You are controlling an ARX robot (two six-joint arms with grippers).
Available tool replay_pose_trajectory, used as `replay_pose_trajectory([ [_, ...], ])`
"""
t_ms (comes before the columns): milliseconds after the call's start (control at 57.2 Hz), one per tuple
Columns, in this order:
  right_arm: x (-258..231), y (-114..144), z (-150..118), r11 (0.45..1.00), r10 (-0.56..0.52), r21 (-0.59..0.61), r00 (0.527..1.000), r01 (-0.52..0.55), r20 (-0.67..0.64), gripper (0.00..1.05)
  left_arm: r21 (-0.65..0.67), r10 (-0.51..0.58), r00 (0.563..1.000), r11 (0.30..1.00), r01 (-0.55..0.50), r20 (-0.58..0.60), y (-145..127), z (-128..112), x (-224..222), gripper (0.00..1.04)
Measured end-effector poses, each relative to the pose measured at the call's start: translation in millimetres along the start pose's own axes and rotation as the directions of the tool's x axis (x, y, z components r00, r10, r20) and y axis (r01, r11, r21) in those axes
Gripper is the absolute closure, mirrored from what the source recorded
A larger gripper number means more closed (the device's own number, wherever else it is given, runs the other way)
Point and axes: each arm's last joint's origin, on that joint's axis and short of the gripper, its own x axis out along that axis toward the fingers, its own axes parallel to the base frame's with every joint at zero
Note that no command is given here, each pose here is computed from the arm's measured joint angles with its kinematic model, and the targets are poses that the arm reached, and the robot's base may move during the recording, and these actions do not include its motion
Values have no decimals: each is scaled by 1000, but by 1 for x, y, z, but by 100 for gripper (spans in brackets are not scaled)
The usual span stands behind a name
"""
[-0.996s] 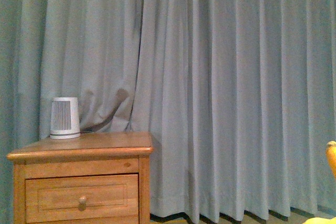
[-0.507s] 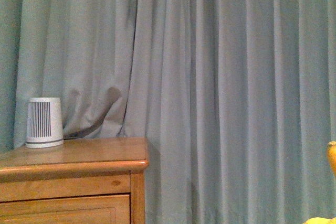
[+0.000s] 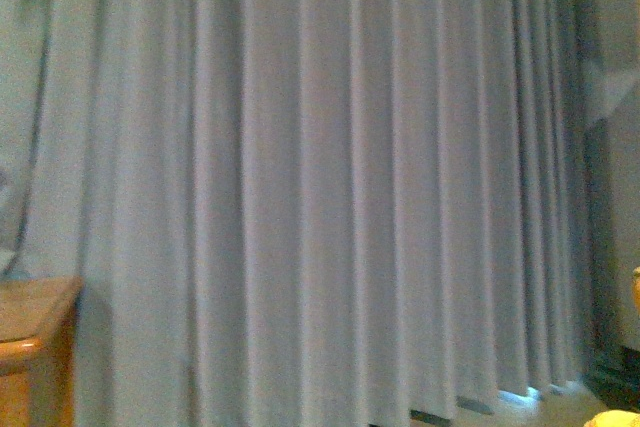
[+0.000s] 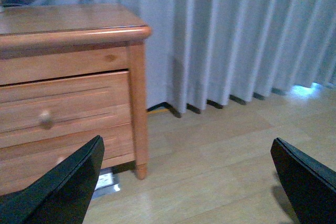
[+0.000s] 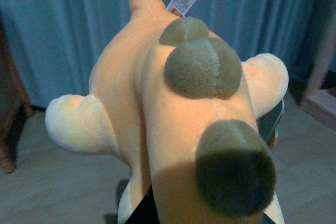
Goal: Put away toys
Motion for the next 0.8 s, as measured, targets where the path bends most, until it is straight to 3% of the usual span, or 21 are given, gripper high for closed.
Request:
replay_pose_trajectory([
  [804,0,0,0,1000,6,0,1000,-6,0,98,0,1,1000,1000,-1,0,0,0,0,6],
])
